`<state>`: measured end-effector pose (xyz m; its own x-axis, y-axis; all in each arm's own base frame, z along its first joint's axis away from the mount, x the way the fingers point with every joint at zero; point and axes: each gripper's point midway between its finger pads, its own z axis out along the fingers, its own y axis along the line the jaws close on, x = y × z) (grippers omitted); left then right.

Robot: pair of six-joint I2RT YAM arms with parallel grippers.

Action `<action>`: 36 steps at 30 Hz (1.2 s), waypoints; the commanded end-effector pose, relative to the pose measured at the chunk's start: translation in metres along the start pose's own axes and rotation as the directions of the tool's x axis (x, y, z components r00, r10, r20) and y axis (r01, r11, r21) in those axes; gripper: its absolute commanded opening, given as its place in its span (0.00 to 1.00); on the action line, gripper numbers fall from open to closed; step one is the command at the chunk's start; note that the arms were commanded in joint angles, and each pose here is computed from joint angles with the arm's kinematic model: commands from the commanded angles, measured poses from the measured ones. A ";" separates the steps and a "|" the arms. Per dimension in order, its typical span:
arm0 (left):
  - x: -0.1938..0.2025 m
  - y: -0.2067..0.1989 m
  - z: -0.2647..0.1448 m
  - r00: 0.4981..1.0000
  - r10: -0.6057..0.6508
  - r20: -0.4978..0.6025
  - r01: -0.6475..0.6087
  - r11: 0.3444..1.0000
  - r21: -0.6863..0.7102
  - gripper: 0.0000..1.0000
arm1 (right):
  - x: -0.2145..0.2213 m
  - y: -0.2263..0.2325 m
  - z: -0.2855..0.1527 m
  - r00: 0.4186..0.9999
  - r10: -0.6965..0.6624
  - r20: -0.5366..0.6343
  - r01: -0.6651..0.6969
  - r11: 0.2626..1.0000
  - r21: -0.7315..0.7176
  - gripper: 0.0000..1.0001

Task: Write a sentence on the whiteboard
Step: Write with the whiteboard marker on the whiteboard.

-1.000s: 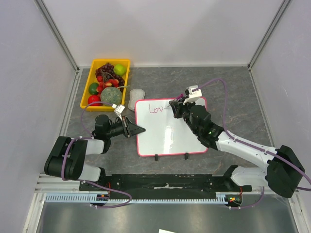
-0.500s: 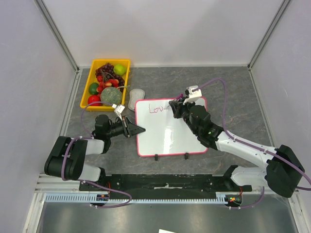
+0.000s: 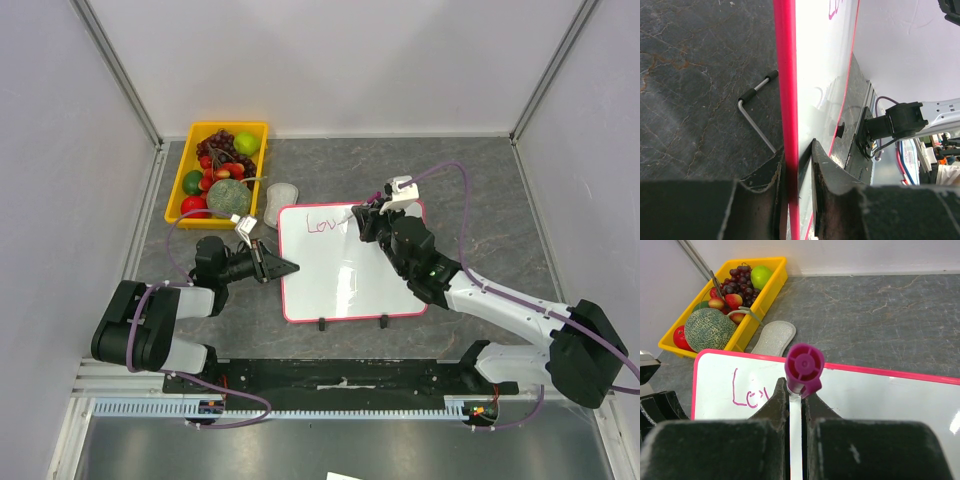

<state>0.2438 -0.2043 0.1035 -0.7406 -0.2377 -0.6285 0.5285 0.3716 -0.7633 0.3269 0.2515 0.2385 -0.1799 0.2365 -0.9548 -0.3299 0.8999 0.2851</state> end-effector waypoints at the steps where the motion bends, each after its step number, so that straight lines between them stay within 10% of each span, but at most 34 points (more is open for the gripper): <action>1: -0.003 0.004 0.002 0.999 0.049 0.011 -0.049 0.999 -0.012 0.02 | -0.013 -0.010 0.001 1.000 -0.002 0.031 0.000 0.999 0.052 0.00; 36: -0.003 0.004 0.002 0.999 0.050 0.011 -0.050 0.999 -0.010 0.02 | 0.000 0.011 0.006 1.000 -0.010 -0.012 0.009 0.998 -0.060 0.00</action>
<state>0.2436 -0.2043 0.1035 -0.7409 -0.2371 -0.6284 0.5287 0.3712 -0.7633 0.3266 0.2618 0.2397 -0.1923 0.2292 -0.9542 -0.3794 0.8794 0.2877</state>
